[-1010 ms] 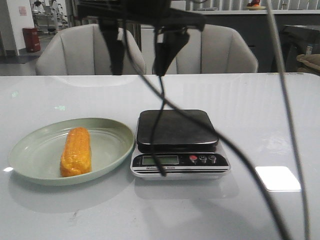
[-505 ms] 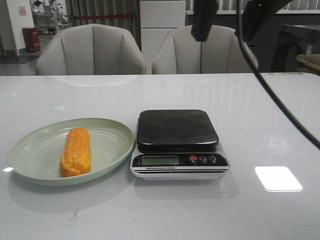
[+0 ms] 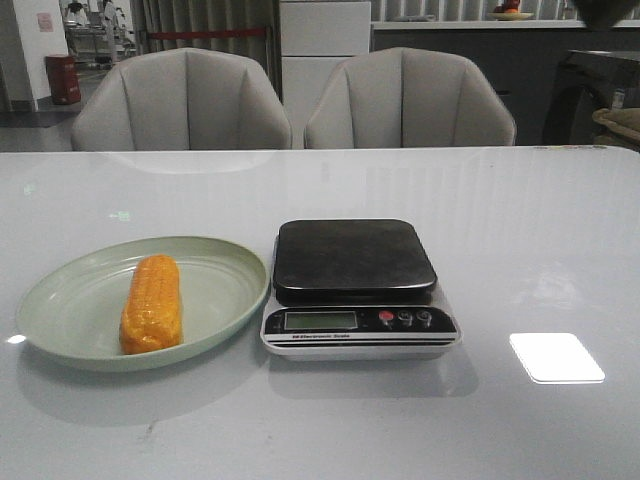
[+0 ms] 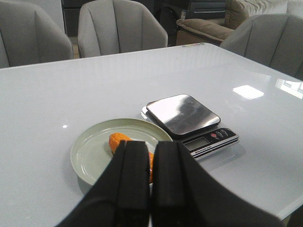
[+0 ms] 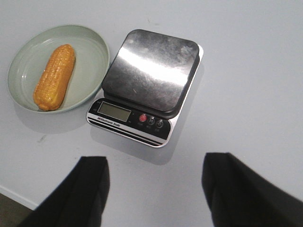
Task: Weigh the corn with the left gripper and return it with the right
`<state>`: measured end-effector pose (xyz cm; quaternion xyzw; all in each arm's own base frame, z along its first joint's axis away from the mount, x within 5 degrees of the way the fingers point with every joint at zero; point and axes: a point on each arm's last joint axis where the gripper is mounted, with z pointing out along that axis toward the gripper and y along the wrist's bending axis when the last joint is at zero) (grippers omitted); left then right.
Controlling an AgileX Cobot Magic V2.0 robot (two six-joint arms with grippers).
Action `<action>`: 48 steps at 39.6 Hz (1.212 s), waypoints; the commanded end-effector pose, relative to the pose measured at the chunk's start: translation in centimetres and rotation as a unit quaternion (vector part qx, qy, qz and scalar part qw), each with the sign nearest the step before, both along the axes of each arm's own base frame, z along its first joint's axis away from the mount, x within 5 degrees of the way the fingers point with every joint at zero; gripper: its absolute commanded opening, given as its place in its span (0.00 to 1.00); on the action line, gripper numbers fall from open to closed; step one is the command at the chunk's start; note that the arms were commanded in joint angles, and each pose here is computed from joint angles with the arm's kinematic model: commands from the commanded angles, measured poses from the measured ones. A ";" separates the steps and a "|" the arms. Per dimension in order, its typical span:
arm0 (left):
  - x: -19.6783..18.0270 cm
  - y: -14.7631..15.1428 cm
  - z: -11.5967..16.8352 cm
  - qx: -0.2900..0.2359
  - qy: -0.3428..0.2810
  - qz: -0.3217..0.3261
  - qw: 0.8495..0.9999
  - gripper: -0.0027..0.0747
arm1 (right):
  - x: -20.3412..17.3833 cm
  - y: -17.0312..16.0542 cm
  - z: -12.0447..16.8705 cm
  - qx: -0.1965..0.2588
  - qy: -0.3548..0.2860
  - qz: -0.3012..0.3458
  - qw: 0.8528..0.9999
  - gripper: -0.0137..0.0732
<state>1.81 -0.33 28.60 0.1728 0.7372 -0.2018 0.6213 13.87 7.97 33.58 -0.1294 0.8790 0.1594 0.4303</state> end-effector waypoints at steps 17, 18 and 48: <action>-0.3 0.1 1.4 -0.029 -0.046 -0.003 0.998 0.18 | -9.5 -5.7 -4.6 0.094 -0.312 0.024 0.945 0.76; -0.3 0.1 1.4 -0.029 -0.046 -0.003 0.998 0.18 | -9.7 -5.8 -4.8 0.097 -0.319 0.024 0.942 0.76; -0.3 0.1 1.4 -0.029 -0.046 -0.003 0.998 0.18 | -9.5 -5.6 -6.7 0.101 -0.325 0.026 0.940 0.34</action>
